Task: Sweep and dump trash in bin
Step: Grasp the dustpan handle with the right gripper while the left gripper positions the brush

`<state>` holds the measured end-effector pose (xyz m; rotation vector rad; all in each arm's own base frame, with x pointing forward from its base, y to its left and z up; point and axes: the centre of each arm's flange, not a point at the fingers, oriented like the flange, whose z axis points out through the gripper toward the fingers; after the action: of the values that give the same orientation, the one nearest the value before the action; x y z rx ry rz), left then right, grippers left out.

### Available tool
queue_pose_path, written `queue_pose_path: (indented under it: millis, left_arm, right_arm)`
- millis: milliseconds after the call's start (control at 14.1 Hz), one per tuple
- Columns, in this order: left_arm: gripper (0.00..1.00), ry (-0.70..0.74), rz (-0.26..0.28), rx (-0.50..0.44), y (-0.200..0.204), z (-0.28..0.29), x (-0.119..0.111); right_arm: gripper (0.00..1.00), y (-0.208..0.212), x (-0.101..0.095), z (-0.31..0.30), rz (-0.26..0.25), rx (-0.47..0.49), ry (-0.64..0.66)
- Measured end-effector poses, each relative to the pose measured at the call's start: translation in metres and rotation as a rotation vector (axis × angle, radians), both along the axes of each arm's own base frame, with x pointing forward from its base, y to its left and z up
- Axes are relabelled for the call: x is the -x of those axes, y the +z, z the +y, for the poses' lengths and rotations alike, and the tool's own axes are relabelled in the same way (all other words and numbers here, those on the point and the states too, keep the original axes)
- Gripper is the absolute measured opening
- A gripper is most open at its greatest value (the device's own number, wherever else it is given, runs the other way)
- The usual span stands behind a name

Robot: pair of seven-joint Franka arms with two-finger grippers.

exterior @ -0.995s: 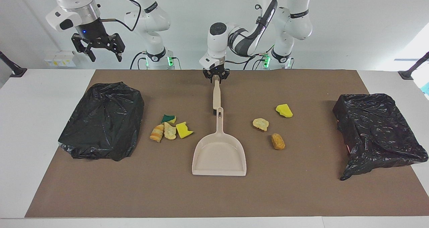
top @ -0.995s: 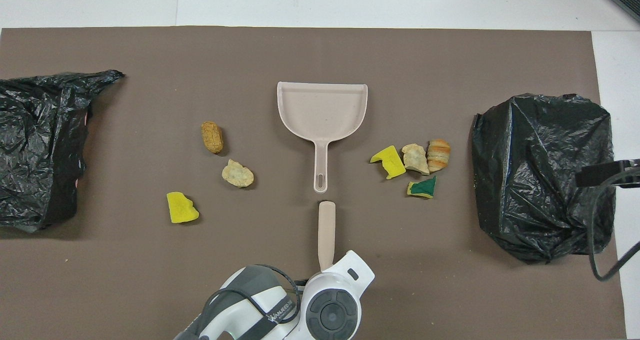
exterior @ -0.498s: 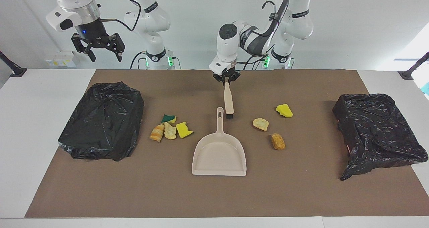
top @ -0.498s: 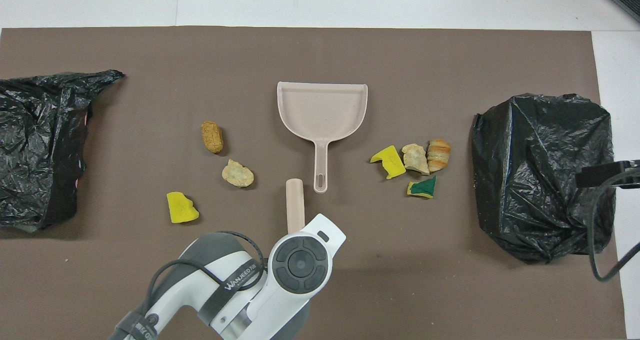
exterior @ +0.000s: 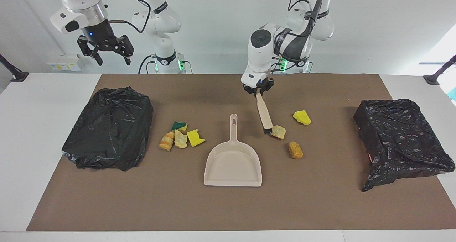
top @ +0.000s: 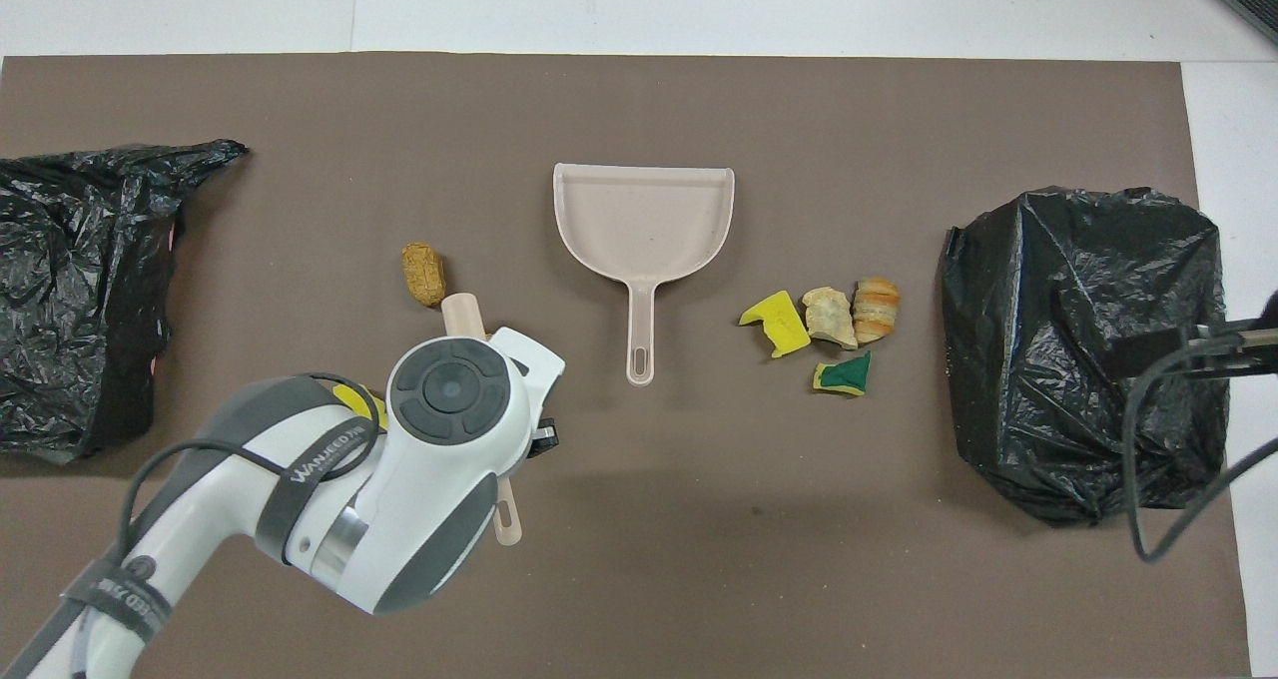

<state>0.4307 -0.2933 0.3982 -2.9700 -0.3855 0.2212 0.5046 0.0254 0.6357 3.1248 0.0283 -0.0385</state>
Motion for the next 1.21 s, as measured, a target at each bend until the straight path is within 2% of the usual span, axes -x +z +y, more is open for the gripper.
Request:
queue_pose_path:
  millis: [284, 498, 711, 995, 1209]
  left_arm:
    - [0.26, 0.250, 0.052, -0.126, -0.007, 0.042, -0.009]
    - [0.26, 0.340, 0.150, -0.238, -0.012, 0.084, -0.009]
    - [0.26, 0.370, 0.209, -0.263, -0.024, 0.118, 0.003]
    - [0.26, 0.324, 0.175, -0.219, -0.045, 0.128, 0.036]
    - [0.26, 0.242, 0.101, -0.122, -0.044, 0.118, 0.031]
  right_arm:
    - [1.00, -0.035, -0.022, 0.069, -0.020, 0.002, 0.011]
    - [1.00, -0.087, -0.056, 0.107, -0.035, -0.012, -0.043]
    - [1.00, -0.152, -0.075, 0.185, -0.024, -0.010, -0.101]
    - [1.00, -0.209, -0.076, 0.273, -0.044, -0.028, -0.157]
    - [1.00, -0.243, -0.069, 0.315, -0.040, -0.057, -0.172]
